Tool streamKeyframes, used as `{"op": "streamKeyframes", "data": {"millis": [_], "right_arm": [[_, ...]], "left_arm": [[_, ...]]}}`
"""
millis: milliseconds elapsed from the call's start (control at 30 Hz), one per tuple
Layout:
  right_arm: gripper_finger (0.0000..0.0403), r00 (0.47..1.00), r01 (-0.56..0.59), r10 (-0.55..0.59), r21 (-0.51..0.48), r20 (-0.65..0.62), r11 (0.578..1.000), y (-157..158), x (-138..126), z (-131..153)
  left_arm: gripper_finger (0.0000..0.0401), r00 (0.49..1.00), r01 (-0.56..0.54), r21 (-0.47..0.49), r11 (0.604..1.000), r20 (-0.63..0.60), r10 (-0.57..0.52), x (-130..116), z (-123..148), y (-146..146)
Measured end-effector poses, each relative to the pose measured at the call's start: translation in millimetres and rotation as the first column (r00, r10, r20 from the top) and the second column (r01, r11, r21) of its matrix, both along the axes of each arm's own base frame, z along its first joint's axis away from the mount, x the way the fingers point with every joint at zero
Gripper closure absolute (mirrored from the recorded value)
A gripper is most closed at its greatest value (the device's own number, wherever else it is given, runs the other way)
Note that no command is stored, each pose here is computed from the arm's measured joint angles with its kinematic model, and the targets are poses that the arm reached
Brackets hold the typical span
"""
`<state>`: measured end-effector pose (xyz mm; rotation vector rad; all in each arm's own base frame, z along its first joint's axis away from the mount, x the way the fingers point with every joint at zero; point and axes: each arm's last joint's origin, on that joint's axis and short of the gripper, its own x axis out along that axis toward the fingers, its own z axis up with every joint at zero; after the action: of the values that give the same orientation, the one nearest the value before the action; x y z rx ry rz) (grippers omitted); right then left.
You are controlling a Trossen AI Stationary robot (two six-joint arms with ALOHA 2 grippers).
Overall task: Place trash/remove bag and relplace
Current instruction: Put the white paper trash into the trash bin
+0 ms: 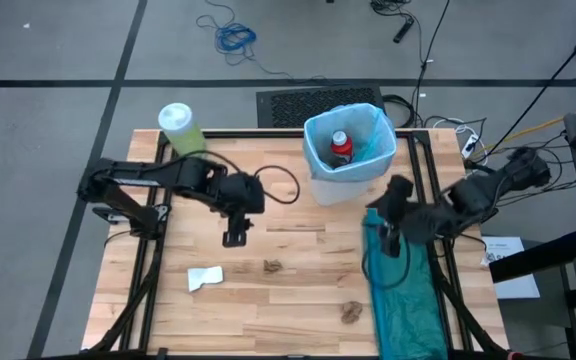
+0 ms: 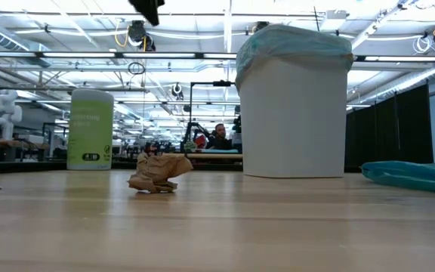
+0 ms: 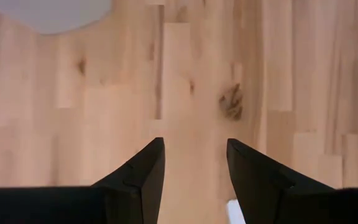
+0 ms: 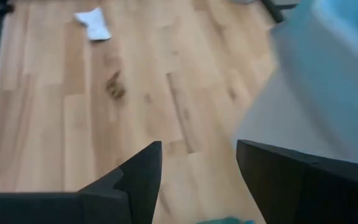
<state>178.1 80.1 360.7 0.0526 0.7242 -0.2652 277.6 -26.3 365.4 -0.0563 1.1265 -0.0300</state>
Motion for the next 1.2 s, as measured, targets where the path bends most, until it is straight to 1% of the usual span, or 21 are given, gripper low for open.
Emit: {"op": "streamKeyframes", "data": {"millis": [100, 167, 333, 400, 467, 567, 767, 833, 967, 1000, 1067, 1133, 1200], "right_arm": [[0.0198, 1.000, -0.009, 0.008, 0.025, 0.002, 1.000, 8, 1, -14], [0.0197, 1.000, -0.017, 0.017, 0.034, 0.001, 0.999, 12, 2, -23], [0.0197, 0.999, -0.049, 0.047, 0.088, 0.024, 0.995, 17, 7, -32], [0.0197, 0.998, -0.056, 0.051, 0.095, 0.045, 0.994, 18, 9, -33], [0.0197, 0.997, -0.057, 0.052, 0.100, 0.054, 0.993, 19, 10, -32], [0.0197, 0.997, -0.056, 0.049, 0.102, 0.063, 0.993, 19, 10, -31], [0.0197, 0.996, -0.056, 0.048, 0.105, 0.080, 0.993, 19, 11, -30], [0.0197, 0.996, -0.056, 0.048, 0.106, 0.081, 0.993, 19, 11, -30], [0.0197, 0.996, -0.056, 0.047, 0.106, 0.081, 0.993, 19, 11, -30], [0.0197, 0.996, -0.056, 0.047, 0.106, 0.081, 0.993, 19, 11, -30], [0.0197, 0.996, -0.059, 0.050, 0.106, 0.079, 0.993, 19, 11, -30], [0.0197, 0.995, -0.069, 0.061, 0.095, 0.077, 0.993, 20, 11, -30], [0.0197, 0.995, -0.079, 0.072, 0.089, 0.075, 0.993, 21, 10, -30]], "left_arm": [[0.0233, 1.000, -0.005, -0.076, 0.997, 0.029, 0.007, -8, -25, -7], [0.0233, 0.999, -0.021, -0.118, 0.993, 0.021, 0.024, -17, -44, -14], [0.0233, 0.985, -0.123, -0.179, 0.976, -0.139, 0.099, -50, -85, -33], [0.0233, 0.973, -0.159, -0.210, 0.965, -0.198, 0.118, -59, -97, -44], [0.0233, 0.959, -0.194, -0.218, 0.956, -0.247, 0.139, -67, -106, -54], [0.0233, 0.937, -0.229, -0.208, 0.951, -0.311, 0.158, -76, -116, -71], [0.0233, 0.923, -0.270, -0.169, 0.948, -0.325, 0.204, -75, -129, -97], [0.0233, 0.893, -0.308, -0.122, 0.943, -0.379, 0.243, -78, -135, -101], [0.0233, 0.792, -0.360, 0.026, 0.932, -0.519, 0.321, -91, -145, -101], [0.0233, 0.780, -0.359, 0.049, 0.932, -0.534, 0.328, -94, -147, -101], [0.0233, 0.774, -0.357, 0.048, 0.933, -0.544, 0.324, -96, -152, -101], [0.0233, 0.777, -0.352, 0.032, 0.935, -0.548, 0.311, -98, -161, -100], [0.0233, 0.768, -0.352, 0.034, 0.935, -0.562, 0.309, -102, -171, -98]]}}
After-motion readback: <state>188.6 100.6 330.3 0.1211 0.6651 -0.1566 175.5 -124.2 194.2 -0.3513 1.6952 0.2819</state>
